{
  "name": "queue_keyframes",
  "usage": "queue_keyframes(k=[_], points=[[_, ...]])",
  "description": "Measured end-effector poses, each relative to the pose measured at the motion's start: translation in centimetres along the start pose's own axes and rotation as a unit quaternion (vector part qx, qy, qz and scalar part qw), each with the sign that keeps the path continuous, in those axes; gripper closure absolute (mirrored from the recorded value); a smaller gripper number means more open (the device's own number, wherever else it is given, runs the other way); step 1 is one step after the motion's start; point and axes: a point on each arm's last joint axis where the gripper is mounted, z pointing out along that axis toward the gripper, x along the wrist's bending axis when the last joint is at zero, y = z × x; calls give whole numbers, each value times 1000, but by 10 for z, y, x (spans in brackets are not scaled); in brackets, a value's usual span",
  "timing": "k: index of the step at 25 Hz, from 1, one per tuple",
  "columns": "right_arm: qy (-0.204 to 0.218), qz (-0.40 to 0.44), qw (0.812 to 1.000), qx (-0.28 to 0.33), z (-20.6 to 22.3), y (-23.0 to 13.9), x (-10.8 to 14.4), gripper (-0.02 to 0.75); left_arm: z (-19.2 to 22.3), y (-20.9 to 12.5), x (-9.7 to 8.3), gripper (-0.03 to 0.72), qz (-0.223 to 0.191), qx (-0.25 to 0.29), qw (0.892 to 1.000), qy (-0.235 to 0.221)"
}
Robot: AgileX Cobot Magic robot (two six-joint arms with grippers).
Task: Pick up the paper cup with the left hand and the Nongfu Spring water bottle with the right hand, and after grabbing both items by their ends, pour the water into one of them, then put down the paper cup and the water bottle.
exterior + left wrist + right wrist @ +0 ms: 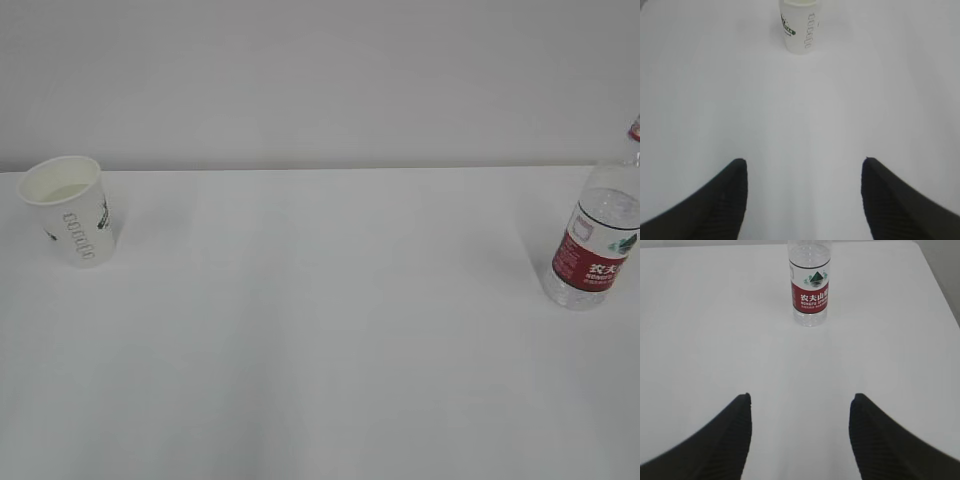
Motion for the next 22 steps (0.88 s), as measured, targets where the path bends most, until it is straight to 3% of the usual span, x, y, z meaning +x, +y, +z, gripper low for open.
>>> queue_keyframes(k=[4,22], points=[[0,-1,1000,-9,-3,-2,0,272,-11,-8,0,172,1,-43,999,-2],[0,-1,1000,-9,-3,-2,0,272,-12,-8,0,172,1,-44,999,-2]])
